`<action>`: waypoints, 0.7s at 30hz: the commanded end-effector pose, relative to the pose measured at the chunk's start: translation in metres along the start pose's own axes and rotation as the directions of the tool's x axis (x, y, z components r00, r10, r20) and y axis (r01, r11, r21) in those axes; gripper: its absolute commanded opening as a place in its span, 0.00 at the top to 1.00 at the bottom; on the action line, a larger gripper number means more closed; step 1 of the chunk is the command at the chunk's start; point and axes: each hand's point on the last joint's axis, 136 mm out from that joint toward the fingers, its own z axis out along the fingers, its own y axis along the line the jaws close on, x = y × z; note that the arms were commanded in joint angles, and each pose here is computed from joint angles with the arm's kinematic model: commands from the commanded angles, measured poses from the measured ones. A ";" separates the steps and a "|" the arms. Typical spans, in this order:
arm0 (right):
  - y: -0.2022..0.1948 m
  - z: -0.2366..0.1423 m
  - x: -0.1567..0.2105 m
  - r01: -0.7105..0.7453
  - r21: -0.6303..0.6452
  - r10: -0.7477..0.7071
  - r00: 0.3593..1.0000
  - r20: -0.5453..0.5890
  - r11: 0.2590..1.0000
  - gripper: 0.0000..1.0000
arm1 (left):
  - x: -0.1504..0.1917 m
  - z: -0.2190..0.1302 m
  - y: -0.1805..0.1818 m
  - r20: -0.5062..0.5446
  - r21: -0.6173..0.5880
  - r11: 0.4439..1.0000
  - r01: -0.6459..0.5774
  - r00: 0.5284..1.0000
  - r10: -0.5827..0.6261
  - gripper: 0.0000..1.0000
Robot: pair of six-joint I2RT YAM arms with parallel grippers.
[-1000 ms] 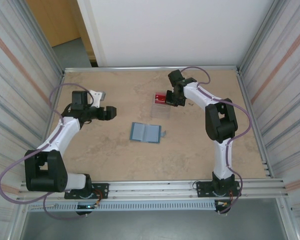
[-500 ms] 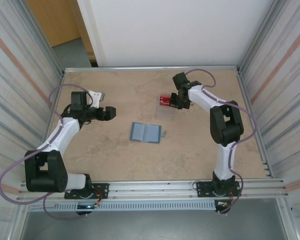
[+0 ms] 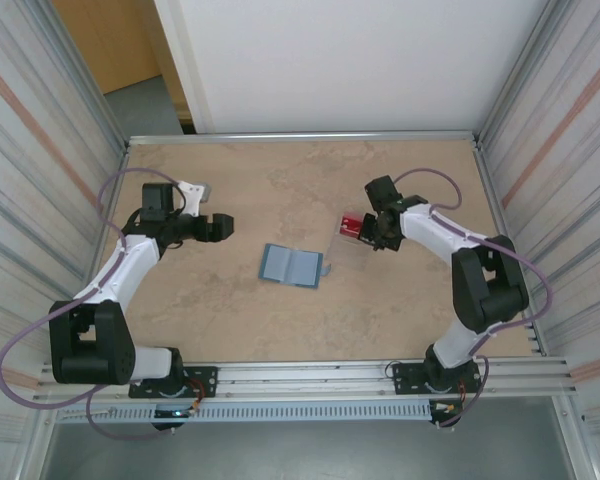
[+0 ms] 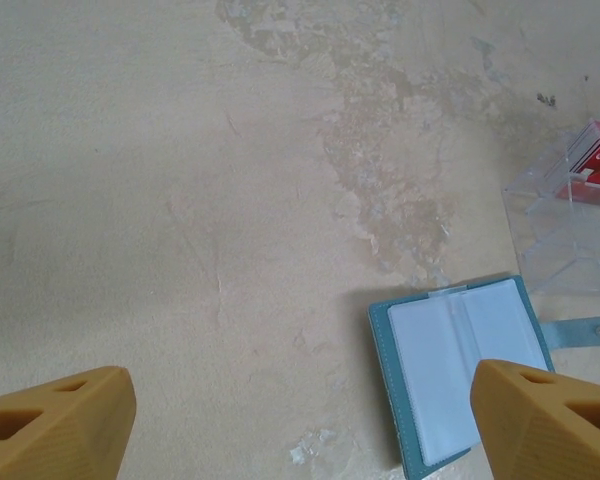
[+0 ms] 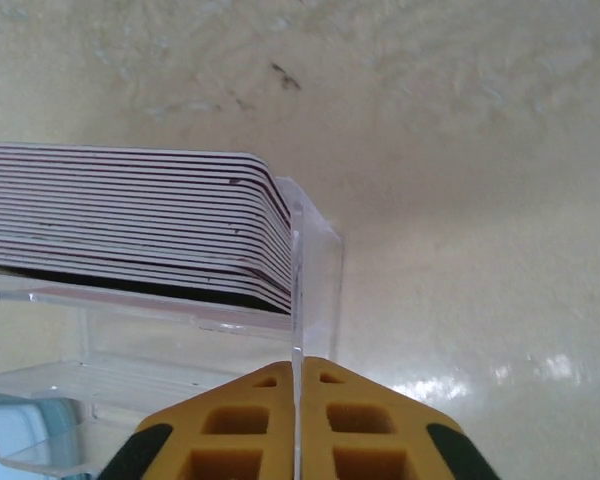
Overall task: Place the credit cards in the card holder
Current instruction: Move the storage box to the middle-right of the table, then rotate the storage box at the center of the table.
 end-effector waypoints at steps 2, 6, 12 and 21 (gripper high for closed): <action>0.006 -0.011 0.011 -0.069 -0.043 0.071 0.997 0.041 0.997 0.73 | -0.012 -0.012 -0.013 0.039 0.055 0.996 -0.068 0.997 0.066 0.11; 0.015 -0.026 0.019 -0.033 -0.072 0.037 0.998 0.049 0.997 0.68 | -0.022 -0.012 -0.025 0.021 0.067 0.991 -0.112 0.994 0.111 0.05; 0.004 -0.054 0.006 0.081 -0.064 -0.075 0.994 0.081 0.995 0.61 | -0.027 0.015 -0.090 -0.059 0.152 0.922 -0.355 0.928 0.367 0.05; 0.001 -0.107 -0.048 0.414 -0.065 -0.389 0.890 0.238 0.908 0.41 | -0.036 0.079 -0.168 -0.088 0.295 0.860 -0.415 0.885 0.457 0.01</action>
